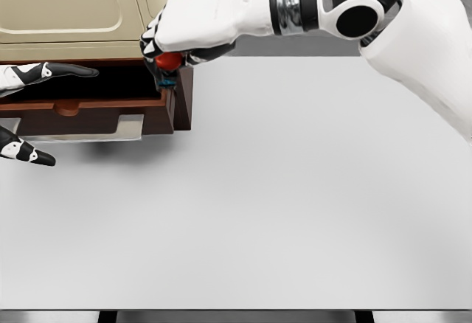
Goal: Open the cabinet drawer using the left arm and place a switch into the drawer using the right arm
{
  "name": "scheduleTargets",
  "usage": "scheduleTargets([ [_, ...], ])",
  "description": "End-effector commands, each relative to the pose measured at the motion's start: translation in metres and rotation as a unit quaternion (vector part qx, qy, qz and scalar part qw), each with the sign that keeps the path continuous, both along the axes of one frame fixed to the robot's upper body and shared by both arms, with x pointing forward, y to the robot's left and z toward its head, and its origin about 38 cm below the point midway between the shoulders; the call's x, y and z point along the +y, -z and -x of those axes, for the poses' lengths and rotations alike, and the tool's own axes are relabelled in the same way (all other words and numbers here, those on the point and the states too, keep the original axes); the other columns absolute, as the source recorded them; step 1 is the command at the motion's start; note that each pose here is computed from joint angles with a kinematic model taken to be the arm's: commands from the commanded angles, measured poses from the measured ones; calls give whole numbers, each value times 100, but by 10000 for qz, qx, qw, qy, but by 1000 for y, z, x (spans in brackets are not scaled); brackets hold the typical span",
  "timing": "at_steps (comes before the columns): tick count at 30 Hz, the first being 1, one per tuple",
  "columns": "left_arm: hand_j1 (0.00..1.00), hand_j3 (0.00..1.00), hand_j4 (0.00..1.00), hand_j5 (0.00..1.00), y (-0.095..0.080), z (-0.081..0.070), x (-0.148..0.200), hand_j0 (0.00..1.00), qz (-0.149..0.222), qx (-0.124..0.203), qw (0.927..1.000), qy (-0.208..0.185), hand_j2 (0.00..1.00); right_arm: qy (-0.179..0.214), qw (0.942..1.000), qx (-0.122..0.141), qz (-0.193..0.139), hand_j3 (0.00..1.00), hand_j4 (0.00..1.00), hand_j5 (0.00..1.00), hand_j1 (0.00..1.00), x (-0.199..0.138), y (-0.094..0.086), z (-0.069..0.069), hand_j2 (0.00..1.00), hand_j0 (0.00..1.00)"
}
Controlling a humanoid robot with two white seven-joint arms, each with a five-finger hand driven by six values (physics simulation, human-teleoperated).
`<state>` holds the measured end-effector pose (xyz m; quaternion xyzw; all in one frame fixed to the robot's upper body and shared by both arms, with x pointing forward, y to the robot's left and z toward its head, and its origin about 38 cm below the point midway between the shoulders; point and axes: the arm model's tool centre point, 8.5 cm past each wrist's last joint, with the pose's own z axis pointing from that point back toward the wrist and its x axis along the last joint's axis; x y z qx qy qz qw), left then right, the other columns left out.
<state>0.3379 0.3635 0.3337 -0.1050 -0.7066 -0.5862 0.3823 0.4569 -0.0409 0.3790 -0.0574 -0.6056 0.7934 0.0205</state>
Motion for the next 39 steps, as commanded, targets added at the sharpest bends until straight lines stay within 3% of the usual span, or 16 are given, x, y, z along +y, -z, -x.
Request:
scheduleTargets([
  [1,100,100,100,100,-1,0,0,100,41,20,10000,-9,100,20,9999,145,9,45,45,45,45,11,7,-5,45,45],
  [25,100,100,100,100,3,0,-1,100,37,51,10000,5,100,236,9984,514,84,45,45,45,45,49,23,-31,45,45],
  [27,100,100,100,100,3,0,-1,100,30,51,10000,2,100,273,9981,546,83,53,53,53,53,50,24,-34,53,53],
  [28,100,100,100,100,3,0,-1,100,36,52,10000,-3,100,313,9979,553,80,63,63,63,63,50,24,-35,63,63],
  [30,100,100,100,100,3,0,-1,100,30,51,10000,2,100,498,9966,652,95,98,98,98,98,44,29,-43,98,98],
  [36,100,100,100,100,3,0,0,100,22,52,10000,-8,100,325,9982,499,33,100,100,100,100,37,19,-36,100,100],
  [39,100,100,100,100,3,0,0,100,22,52,10000,-9,100,540,9982,209,133,100,100,100,100,-21,11,-33,100,100],
])
